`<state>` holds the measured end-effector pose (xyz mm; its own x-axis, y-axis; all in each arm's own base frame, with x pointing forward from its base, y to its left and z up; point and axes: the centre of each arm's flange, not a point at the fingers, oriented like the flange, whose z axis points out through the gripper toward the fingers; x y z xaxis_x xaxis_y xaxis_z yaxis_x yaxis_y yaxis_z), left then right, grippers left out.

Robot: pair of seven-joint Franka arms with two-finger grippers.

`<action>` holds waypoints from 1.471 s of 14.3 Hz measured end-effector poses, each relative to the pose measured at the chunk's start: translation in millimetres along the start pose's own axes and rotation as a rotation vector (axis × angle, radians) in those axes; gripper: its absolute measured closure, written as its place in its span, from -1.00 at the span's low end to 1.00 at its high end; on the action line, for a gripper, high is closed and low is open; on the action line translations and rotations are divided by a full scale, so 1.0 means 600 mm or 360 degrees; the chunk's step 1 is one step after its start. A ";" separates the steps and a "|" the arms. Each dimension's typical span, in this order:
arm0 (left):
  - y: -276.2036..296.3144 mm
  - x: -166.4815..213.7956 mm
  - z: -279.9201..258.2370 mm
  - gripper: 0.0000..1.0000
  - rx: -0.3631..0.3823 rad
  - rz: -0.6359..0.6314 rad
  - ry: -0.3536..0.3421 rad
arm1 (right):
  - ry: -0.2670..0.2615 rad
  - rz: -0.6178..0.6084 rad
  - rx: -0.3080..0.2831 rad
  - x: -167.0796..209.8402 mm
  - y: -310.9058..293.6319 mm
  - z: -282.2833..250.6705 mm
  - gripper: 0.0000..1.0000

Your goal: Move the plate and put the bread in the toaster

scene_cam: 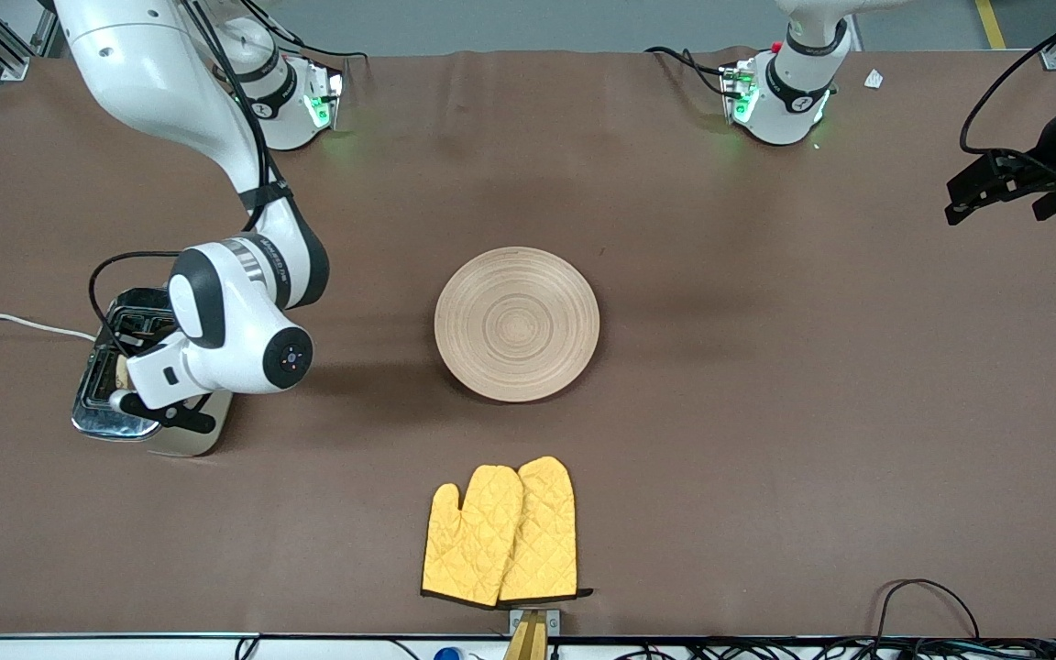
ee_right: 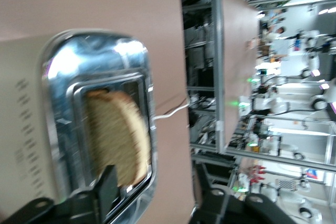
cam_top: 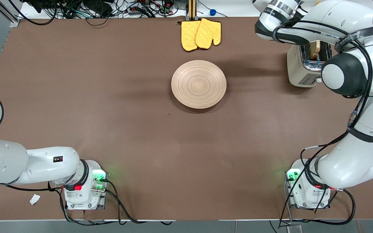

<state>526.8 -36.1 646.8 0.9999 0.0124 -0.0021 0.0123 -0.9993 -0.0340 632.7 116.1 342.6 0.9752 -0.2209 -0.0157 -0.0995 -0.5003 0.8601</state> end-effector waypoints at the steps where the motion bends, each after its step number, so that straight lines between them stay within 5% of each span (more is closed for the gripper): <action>1: 0.000 0.000 0.000 -1.00 0.0000 0.0000 0.0000 | -0.0029 0.0007 0.0083 -0.004 0.002 -0.013 -0.69; 3: 0.000 0.000 0.000 -1.00 0.0000 0.0000 0.0000 | -0.0056 0.0049 0.0300 -0.008 0.028 -0.050 -1.00; 10: -0.023 0.000 0.000 -1.00 0.0000 -0.0036 -0.0010 | -0.0279 0.0201 0.1138 -0.011 0.268 -0.066 -1.00; 12: -0.022 -0.001 0.001 -1.00 -0.0002 -0.0035 -0.0019 | -0.0270 0.0154 0.1327 -0.007 0.342 -0.037 -1.00; 17: -0.019 -0.001 0.001 -1.00 -0.0003 -0.0031 -0.0020 | -0.0117 0.0021 0.1555 -0.007 0.476 0.030 -1.00; 21: -0.017 -0.001 0.001 -1.00 -0.0002 -0.0027 -0.0020 | 0.0008 -0.0085 0.1611 -0.031 0.550 0.047 -1.00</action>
<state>525.9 -26.0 646.6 0.9995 0.0296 -0.0140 0.0291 -0.9990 -0.0327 576.1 -68.5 612.4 0.9838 -0.1752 -0.0372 -0.1745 -0.9844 0.0221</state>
